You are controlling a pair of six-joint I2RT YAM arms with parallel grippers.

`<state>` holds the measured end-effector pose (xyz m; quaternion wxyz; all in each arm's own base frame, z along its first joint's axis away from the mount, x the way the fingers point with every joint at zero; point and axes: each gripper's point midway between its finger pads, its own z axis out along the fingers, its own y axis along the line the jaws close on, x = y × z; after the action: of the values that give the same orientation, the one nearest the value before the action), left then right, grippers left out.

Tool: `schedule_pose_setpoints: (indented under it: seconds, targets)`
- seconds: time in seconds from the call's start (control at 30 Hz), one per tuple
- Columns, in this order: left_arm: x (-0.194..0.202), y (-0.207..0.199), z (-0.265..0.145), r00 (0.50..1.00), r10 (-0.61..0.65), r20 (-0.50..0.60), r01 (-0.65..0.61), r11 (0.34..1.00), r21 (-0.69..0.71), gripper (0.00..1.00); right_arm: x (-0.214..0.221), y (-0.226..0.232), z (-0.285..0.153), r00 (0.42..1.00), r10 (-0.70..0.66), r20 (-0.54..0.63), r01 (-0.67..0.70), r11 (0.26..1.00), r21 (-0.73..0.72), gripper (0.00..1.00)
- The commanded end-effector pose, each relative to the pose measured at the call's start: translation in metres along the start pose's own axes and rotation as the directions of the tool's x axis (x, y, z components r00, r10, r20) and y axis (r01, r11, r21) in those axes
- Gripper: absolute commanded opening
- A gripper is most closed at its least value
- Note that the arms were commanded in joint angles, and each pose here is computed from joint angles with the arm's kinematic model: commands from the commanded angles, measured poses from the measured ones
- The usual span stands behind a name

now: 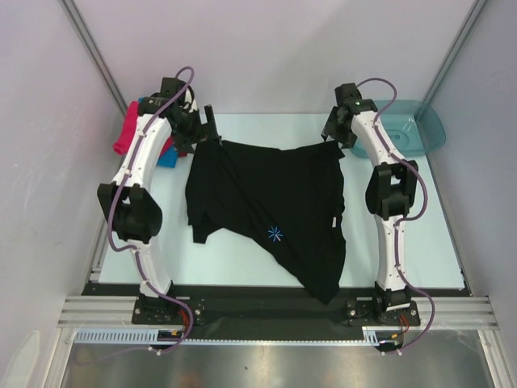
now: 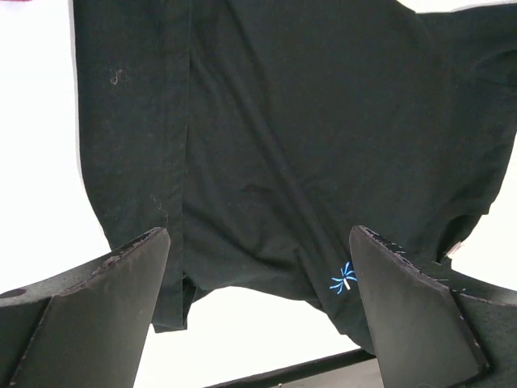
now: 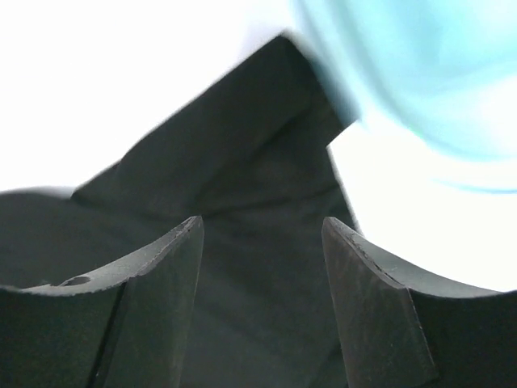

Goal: Fold and stack the t-shirts
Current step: Flatten the tshirt out

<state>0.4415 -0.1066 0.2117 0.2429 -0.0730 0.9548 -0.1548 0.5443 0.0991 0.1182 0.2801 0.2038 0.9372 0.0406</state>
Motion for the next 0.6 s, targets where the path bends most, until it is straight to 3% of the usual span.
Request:
schedule_pose_setpoints:
  seconds: [0.0, 0.17, 0.57]
  targets:
    - [-0.017, -0.008, -0.016, 0.998, -0.004, 0.063, 0.002, 1.000, 0.030, 1.00, -0.016, -0.020, -0.014, 1.000, -0.026, 0.018, 0.024, 0.998, 0.064, 0.66]
    - [-0.012, -0.004, -0.009, 0.999, -0.008, 0.040, 0.007, 1.000, 0.020, 1.00, -0.024, -0.041, -0.022, 0.997, -0.017, 0.070, 0.011, 0.996, 0.090, 0.67]
    - [-0.014, 0.006, 0.021, 1.000, -0.013, 0.000, 0.013, 1.000, -0.019, 1.00, 0.002, -0.027, 0.012, 0.998, -0.031, -0.046, 0.031, 1.000, 0.003, 0.66]
